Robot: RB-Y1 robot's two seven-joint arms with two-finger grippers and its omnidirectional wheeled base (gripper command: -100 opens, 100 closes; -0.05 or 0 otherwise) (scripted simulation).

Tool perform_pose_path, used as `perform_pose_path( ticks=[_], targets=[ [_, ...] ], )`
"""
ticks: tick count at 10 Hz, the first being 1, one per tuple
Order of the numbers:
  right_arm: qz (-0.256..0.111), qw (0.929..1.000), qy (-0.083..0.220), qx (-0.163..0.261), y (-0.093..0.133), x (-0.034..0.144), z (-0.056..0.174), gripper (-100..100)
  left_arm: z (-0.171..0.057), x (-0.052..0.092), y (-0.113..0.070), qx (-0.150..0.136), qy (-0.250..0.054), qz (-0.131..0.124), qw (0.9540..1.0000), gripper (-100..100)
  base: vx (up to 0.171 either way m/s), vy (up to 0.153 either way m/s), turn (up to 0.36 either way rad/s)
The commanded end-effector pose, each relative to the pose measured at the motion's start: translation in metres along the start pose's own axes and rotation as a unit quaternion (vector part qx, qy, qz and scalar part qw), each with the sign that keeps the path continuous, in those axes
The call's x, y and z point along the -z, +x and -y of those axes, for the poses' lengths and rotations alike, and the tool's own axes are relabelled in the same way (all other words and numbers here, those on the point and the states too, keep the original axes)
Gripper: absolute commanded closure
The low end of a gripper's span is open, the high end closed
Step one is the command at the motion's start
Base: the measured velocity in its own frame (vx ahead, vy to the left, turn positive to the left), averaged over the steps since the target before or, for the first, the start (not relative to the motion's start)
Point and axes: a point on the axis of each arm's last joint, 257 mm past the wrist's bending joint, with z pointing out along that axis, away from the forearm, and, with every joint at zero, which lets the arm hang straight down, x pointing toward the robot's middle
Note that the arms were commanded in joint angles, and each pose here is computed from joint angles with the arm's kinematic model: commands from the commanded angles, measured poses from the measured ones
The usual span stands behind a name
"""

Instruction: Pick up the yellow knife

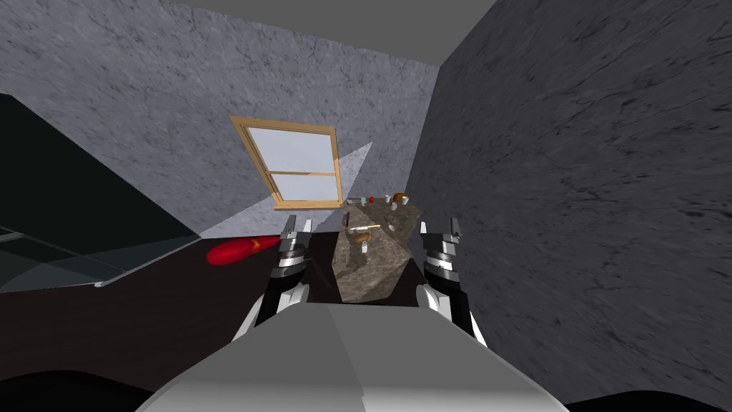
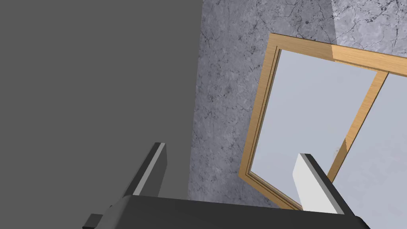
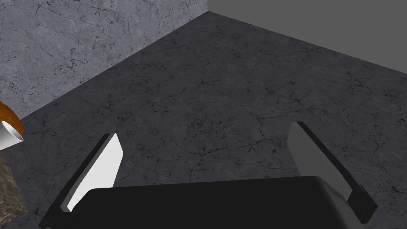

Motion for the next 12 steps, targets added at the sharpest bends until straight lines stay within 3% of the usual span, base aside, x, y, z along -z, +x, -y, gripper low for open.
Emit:
perform_pose_path(
  ticks=[1,6,8,10,12],
  targets=[
    [0.000,1.0000,0.000,0.000,0.000,0.000,0.000,0,-0.004,0.000,0.002,-0.003,-0.007,-0.014,0.9999,-100,-0.007,0.015,-0.021],
    [0.000,1.0000,0.000,0.000,0.000,0.000,0.000,0,-0.039,-0.006,0.001,-0.011,-0.058,-0.060,0.9965,-100,-0.026,0.046,-0.085],
    [0.000,1.0000,0.000,0.000,0.000,0.000,0.000,0,-0.052,-0.007,-0.001,-0.011,-0.075,-0.066,0.9949,-100,-0.031,0.044,-0.086],
    [0.000,1.0000,0.000,0.000,0.000,0.000,0.000,0,-0.081,-0.009,-0.009,-0.011,-0.115,-0.075,0.9905,-100,-0.030,0.028,-0.144],
    [0.000,1.0000,0.000,0.000,0.000,0.000,0.000,0,-0.098,-0.011,-0.015,-0.012,-0.137,-0.078,0.9875,-100,-0.034,0.026,-0.105]
  ],
)
